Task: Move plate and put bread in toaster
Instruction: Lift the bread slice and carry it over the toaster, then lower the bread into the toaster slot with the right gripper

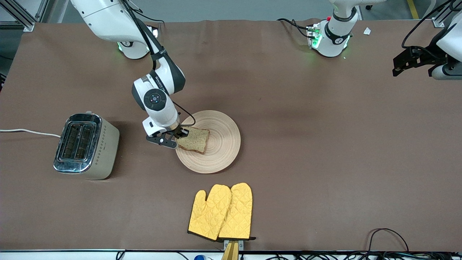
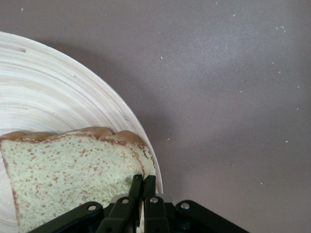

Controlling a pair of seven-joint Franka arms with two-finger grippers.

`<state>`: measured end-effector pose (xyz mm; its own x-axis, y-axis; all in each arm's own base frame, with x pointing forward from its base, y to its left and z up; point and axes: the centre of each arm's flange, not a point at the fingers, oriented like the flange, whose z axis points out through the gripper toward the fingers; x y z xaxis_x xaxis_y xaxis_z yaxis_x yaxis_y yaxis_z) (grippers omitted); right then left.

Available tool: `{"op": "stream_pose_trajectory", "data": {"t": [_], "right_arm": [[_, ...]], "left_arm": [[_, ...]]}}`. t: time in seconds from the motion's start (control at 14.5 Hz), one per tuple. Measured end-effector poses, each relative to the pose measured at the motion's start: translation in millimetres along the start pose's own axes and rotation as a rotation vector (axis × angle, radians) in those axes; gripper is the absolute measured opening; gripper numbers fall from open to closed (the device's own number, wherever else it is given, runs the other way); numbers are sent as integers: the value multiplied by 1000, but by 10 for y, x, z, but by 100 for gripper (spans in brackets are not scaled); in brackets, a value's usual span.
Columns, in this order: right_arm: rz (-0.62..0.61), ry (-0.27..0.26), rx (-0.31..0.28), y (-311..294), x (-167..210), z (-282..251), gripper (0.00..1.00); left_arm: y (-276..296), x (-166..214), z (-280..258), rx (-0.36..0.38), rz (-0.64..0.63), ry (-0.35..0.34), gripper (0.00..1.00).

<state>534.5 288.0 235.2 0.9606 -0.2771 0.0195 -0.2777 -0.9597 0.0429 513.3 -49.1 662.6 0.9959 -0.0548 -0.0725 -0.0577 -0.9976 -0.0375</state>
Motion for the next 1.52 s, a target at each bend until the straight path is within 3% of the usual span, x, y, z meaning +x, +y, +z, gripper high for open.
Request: {"op": "stream_pose_trajectory", "data": {"t": [0.14, 0.41, 0.69, 1.03, 1.24, 1.52], "right_arm": [[5, -8, -16, -17, 65, -89, 3], [-25, -60, -137, -132, 365, -859, 3], [-53, -20, -359, 21, 545, -1579, 3], [-147, 31, -667, 379, 709, -1933, 3], [-195, 54, -790, 624, 901, -2083, 3], [-197, 65, -905, 1066, 1245, -2126, 3]], "left_arm": [[-3, 6, 6, 0, 0, -1, 100], [-12, 7, -7, -1, -2, 4, 100], [-24, 7, -20, -1, -4, 7, 100], [-27, 10, -23, -1, -5, 9, 100], [-54, 14, -25, -2, -10, 12, 100], [-96, 14, -27, -3, -18, 13, 100]]}}
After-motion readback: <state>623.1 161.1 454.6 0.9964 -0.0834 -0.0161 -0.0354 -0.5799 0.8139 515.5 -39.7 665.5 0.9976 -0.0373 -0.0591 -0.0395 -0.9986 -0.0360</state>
